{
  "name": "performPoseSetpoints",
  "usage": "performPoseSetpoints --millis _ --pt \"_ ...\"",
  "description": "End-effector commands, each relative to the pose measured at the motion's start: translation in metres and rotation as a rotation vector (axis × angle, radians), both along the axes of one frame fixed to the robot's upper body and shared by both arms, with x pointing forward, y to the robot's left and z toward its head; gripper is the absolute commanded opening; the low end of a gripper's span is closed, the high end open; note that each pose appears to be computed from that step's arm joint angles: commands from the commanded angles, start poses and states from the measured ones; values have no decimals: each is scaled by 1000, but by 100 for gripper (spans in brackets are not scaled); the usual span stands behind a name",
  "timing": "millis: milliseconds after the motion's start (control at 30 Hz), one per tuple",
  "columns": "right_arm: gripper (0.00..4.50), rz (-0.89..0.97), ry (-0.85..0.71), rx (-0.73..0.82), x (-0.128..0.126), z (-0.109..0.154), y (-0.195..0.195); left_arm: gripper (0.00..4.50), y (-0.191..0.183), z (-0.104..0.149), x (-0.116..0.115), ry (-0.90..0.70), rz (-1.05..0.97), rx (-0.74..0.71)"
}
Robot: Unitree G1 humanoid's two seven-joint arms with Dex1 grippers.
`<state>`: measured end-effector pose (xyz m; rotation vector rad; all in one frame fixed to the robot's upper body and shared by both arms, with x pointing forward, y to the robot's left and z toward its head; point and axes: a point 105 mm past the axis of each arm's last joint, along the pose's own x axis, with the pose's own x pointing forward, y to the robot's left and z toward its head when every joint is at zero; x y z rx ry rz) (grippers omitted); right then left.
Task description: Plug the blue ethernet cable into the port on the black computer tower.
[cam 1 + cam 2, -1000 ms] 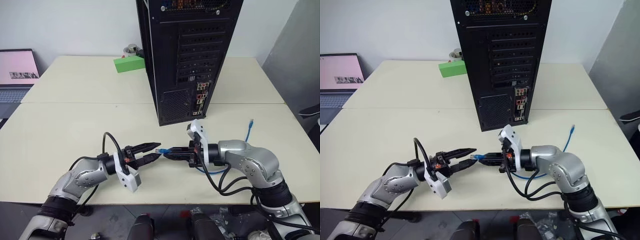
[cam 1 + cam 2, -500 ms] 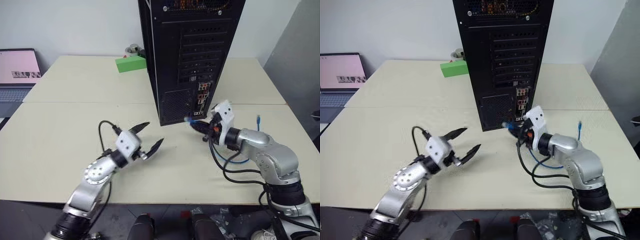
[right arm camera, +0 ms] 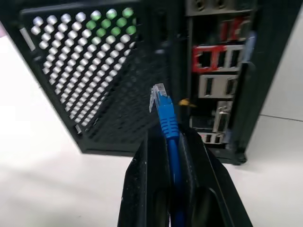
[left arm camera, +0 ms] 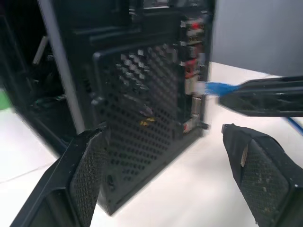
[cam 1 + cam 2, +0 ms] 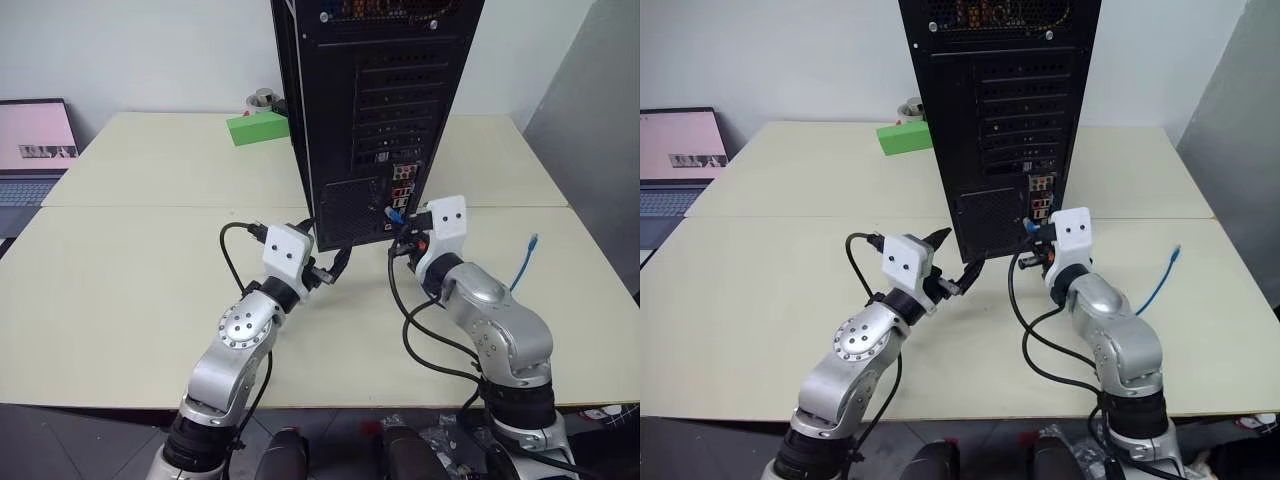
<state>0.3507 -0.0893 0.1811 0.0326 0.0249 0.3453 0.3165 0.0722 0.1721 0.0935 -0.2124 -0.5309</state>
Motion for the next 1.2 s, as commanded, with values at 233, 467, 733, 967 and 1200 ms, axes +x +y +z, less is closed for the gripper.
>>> performPoseSetpoints --millis 233,467,733,967,1200 --pt "0 -60 -75 10 11 26 -6 399 -26 14 -18 -14 -234 -25" --pt "0 -79 -57 1 13 22 -9 399 -27 13 -21 -29 -276 34" --pt "0 -94 -44 6 17 17 -11 399 -25 14 -20 -32 -277 40" --pt "0 -93 -51 10 21 19 -11 399 -22 14 -19 -35 -267 46" --pt "0 -89 -74 8 22 27 -12 399 -22 14 -20 -34 -266 48"
